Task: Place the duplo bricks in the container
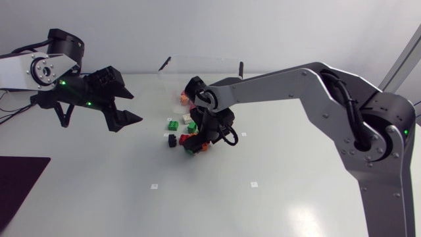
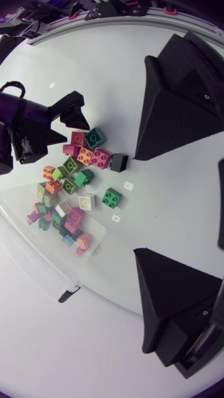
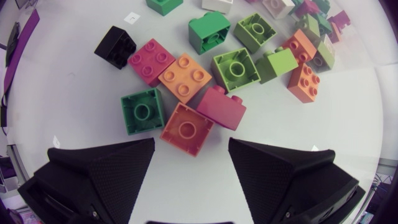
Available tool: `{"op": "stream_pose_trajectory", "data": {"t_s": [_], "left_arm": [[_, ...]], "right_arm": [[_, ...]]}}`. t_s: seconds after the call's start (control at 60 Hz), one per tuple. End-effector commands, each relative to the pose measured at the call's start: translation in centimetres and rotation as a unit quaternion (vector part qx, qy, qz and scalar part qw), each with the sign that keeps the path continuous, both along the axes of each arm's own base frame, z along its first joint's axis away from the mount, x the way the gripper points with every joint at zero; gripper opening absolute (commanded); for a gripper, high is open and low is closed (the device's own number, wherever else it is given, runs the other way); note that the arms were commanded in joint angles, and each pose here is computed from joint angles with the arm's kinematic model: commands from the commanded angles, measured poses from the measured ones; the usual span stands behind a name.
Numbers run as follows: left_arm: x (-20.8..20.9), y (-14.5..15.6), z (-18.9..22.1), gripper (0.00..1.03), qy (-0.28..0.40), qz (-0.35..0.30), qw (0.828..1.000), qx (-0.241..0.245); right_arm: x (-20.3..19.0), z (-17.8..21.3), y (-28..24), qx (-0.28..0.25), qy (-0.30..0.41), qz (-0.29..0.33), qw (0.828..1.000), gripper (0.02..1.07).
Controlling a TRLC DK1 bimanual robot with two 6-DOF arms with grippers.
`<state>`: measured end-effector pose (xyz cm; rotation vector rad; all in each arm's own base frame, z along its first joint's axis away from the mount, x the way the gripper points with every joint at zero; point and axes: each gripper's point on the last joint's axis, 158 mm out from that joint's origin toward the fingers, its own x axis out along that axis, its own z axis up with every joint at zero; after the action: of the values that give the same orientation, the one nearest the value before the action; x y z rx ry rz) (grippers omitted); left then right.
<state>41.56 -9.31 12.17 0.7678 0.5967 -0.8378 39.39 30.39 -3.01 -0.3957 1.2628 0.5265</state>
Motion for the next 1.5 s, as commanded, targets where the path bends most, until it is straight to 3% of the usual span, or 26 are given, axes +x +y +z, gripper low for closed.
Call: {"op": "stream_pose_trajectory", "data": {"t_s": [0.0, 0.267, 0.55, 0.617, 0.783, 1.1, 1.483], "left_arm": [[-0.9, 0.5, 0.0, 0.98, -0.006, -0.012, 1.000, 0.005], [-1.5, 1.8, -0.5, 0.98, -0.008, -0.017, 1.000, 0.010], [-1.8, 2.1, -1.1, 0.98, -0.007, -0.027, 0.999, 0.016], [-1.8, 1.9, -1.7, 0.98, -0.003, -0.036, 0.999, 0.018], [-2.0, 0.7, -3.6, 0.98, 0.018, -0.053, 0.998, 0.019], [-3.2, -2.7, -9.0, 0.98, 0.080, -0.106, 0.991, 0.024], [-0.4, -6.9, -13.7, 0.98, 0.103, -0.152, 0.983, 0.027]], "right_arm": [[0.1, -0.5, 0.7, -0.001, 0.009, -0.009, 1.000, 0.88], [0.7, -1.1, 1.8, -0.006, 0.029, -0.021, 0.999, 0.85], [-0.1, -2.0, 0.8, -0.016, 0.045, -0.037, 0.998, 0.57], [-0.1, -1.9, 0.2, -0.015, 0.044, -0.042, 0.998, 0.44], [-0.1, -1.5, -1.6, -0.016, 0.044, -0.055, 0.997, 0.30], [-0.8, 1.0, -5.1, -0.003, 0.024, -0.063, 0.998, 0.30], [-1.2, 6.0, -7.2, 0.053, -0.021, -0.059, 0.997, 0.30]]}}
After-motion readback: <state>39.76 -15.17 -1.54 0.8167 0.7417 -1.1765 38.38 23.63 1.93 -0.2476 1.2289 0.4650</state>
